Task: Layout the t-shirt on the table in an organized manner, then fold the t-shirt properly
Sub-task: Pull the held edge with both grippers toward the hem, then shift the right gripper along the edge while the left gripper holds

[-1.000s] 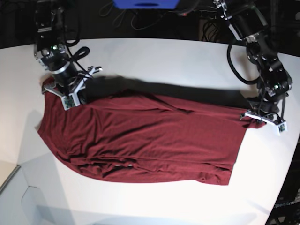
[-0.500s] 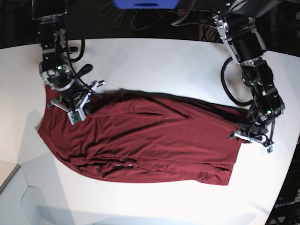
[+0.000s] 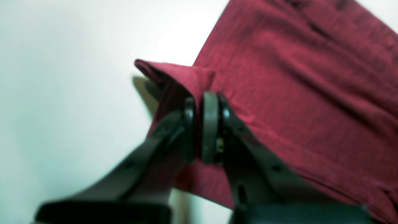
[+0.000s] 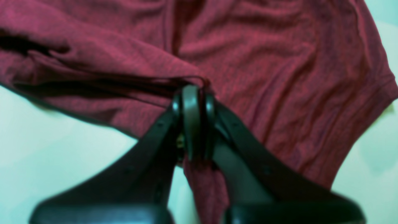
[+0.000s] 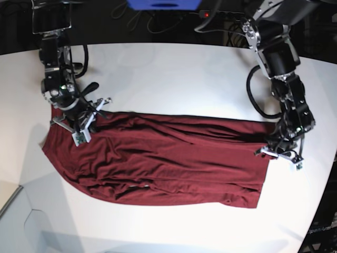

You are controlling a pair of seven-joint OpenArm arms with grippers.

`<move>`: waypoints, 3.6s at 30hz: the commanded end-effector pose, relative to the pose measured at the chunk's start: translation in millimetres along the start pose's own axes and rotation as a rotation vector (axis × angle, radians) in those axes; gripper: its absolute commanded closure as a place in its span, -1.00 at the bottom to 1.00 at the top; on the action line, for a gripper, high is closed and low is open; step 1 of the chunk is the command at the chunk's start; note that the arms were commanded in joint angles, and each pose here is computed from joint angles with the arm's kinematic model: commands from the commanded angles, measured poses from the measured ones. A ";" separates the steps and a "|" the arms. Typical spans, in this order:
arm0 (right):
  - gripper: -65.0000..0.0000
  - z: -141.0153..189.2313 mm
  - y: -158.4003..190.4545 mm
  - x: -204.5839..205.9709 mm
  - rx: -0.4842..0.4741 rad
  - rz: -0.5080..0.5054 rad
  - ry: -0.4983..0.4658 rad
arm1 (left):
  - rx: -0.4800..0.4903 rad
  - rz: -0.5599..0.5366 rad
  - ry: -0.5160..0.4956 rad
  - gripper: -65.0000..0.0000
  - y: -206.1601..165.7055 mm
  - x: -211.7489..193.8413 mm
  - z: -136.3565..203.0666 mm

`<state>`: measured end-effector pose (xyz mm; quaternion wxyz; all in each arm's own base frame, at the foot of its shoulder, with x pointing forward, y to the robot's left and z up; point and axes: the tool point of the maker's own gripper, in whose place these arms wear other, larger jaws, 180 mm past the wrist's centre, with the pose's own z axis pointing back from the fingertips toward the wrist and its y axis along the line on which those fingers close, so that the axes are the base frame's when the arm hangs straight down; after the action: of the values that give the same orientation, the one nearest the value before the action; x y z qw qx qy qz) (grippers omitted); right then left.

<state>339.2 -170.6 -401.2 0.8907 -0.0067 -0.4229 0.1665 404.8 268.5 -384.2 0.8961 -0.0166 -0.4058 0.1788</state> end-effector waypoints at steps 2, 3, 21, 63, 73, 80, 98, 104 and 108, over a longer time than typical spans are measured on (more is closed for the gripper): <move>1.00 1.7 -7.7 20.0 -0.014 0.009 -0.060 | -0.007 0.004 -0.079 0.99 -2.8 28.1 3.4; 1.00 1.7 -7.7 20.0 -0.014 0.009 -0.060 | -0.007 0.004 -0.079 0.99 -2.8 28.1 3.4; 1.00 1.9 -5.0 17.8 -0.010 0.005 -0.057 | -0.028 0.030 -0.051 -0.26 -11.3 31.7 -7.6; 0.10 28.4 -24.1 21.6 -0.081 -0.041 -0.104 | 0.062 -0.029 -0.035 1.00 39.0 -14.0 5.4; 0.09 66.7 37.6 34.4 0.019 -0.008 -0.184 | 0.066 -0.031 -0.035 1.00 40.4 -13.6 5.6; 0.09 44.3 104.8 37.2 0.195 0.049 -0.163 | 0.079 -0.038 -0.042 1.00 48.5 -9.2 7.5; 0.12 -5.2 108.9 40.8 0.221 0.064 -0.101 | 0.078 -0.041 -0.042 1.00 47.6 -9.4 7.3; 0.78 -14.6 102.6 42.3 0.211 0.064 -0.090 | 0.078 -0.041 -0.042 1.00 47.6 -9.4 7.3; 1.00 -12.6 97.3 54.4 0.199 0.066 -0.119 | 0.078 -0.039 -0.042 1.00 48.1 -9.3 7.4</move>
<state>340.1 -62.2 -401.7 0.8690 0.0765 -0.4267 0.2385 365.3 301.4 -414.4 0.9041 0.0241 -0.3880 0.1776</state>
